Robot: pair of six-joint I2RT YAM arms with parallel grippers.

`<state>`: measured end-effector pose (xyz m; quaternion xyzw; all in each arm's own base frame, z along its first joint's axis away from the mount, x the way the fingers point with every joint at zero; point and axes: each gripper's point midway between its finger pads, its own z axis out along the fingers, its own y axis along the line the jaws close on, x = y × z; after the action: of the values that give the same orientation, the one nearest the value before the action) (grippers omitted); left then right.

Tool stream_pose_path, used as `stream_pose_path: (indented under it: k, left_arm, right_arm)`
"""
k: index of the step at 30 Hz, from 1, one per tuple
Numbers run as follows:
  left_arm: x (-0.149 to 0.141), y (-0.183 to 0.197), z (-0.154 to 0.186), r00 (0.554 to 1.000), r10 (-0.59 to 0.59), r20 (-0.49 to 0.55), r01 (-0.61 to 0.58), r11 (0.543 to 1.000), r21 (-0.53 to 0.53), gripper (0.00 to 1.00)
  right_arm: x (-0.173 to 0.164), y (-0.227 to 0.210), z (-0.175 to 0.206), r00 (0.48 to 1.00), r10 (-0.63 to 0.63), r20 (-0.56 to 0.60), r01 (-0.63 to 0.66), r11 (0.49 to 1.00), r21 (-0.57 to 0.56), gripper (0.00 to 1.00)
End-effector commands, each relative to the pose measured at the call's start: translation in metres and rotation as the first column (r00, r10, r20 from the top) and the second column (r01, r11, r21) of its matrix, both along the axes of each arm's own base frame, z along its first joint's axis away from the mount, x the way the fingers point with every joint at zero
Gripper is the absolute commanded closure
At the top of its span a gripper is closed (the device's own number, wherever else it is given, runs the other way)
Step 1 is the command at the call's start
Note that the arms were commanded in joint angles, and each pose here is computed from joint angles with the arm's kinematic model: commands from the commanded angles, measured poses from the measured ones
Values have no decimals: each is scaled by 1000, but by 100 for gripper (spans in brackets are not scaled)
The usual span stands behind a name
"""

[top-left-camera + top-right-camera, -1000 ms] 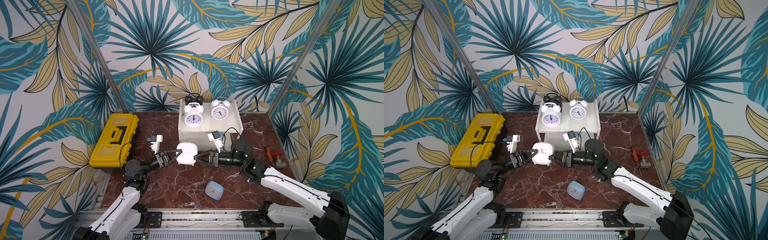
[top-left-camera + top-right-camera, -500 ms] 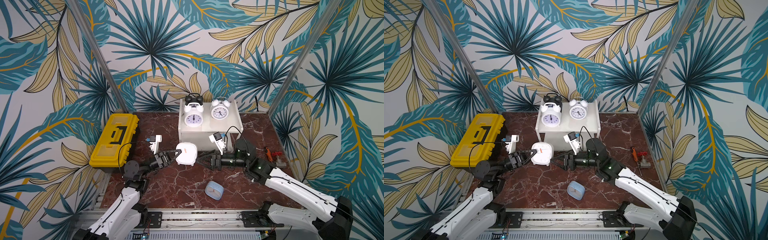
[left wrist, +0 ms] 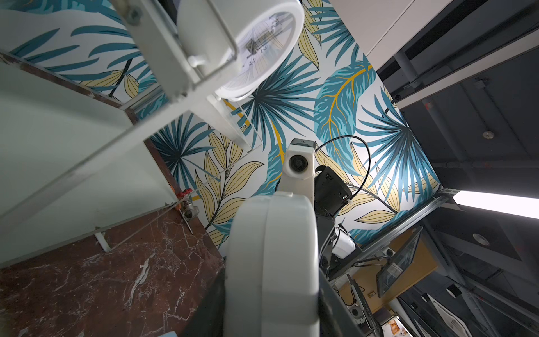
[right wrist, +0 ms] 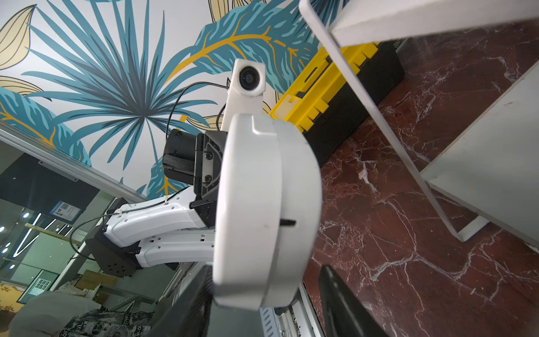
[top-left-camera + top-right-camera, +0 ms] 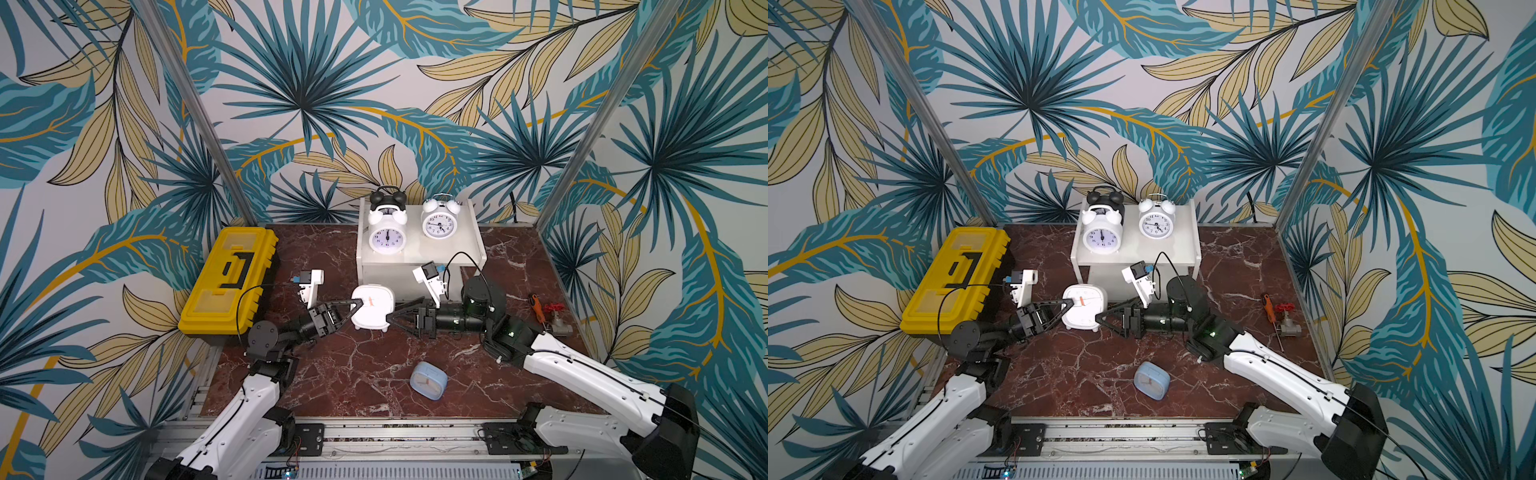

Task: Place the alarm clocks on the shelf by style
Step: Pick up the alarm from the center of the board, then place the alarm on the shelf.

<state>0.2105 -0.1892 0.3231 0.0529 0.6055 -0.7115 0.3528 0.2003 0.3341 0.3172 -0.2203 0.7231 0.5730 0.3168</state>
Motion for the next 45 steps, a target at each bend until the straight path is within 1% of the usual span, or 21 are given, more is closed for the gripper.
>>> stream_pose_path:
  k: [1,8,12,14,15,17,19,20,23,26,28,32,36,37,40,41,42,43,45]
  left_arm:
    - [-7,3,22,996,0,88,1,1000,-19,74]
    - [-8,3,22,996,-2,89,4,1000,-21,74]
    - [-7,3,22,996,1,89,1,1000,-19,74]
    - [-7,3,22,996,3,88,-1,1000,-18,74]
    - [-6,3,21,997,6,83,-5,1000,-17,71]
    - [-2,3,17,997,16,70,-16,1000,-11,59]
    - [2,4,13,998,31,46,-31,1000,-4,37]
    - [3,4,11,999,40,36,-40,999,-2,31]
    - [5,5,9,998,60,28,-60,998,12,27]
    - [8,9,5,995,103,8,-103,994,45,22]
    - [12,13,-1,988,153,-22,-151,986,77,15]
    - [19,30,-20,950,304,-67,-290,943,166,14]
    - [19,45,-35,910,405,-89,-375,896,236,15]
    - [20,50,-42,892,437,-111,-399,880,259,14]
    - [26,69,-71,812,554,-180,-475,809,347,12]
    - [27,76,-81,779,594,-203,-496,780,381,11]
    - [27,81,-88,755,618,-218,-508,762,402,11]
    - [26,83,-94,744,628,-227,-509,754,415,11]
    - [24,84,-100,738,632,-238,-502,749,433,11]
  right_arm:
    - [2,4,12,1000,0,22,0,1000,30,44]
    - [3,8,11,1000,16,6,-16,1000,21,45]
    - [3,7,10,1000,11,8,-11,1000,10,60]
    - [2,6,9,1000,16,11,-16,1000,7,65]
    - [1,6,9,1000,16,14,-16,1000,3,71]
    - [1,3,10,999,5,32,-5,1000,-8,75]
    - [-8,4,9,998,11,67,-8,999,-42,77]
    - [-9,1,8,995,-7,98,14,997,-72,78]
    - [-4,-12,-1,980,-82,179,112,980,-163,80]
    - [4,-30,-5,952,-169,254,221,957,-191,80]
    - [12,-42,-7,925,-228,303,295,935,-197,80]
    - [32,-63,-14,848,-344,403,449,871,-201,80]
    - [51,-69,-18,777,-405,482,542,820,-184,79]
    - [57,-68,-21,761,-415,499,562,805,-188,80]
    - [74,-67,-31,715,-447,537,619,762,-191,80]
    - [77,-64,-33,704,-447,552,626,758,-185,80]
    - [80,-62,-34,700,-445,559,626,758,-181,80]
    - [82,-58,-36,700,-439,563,622,762,-180,80]
    - [86,-50,-36,702,-426,570,614,769,-181,79]
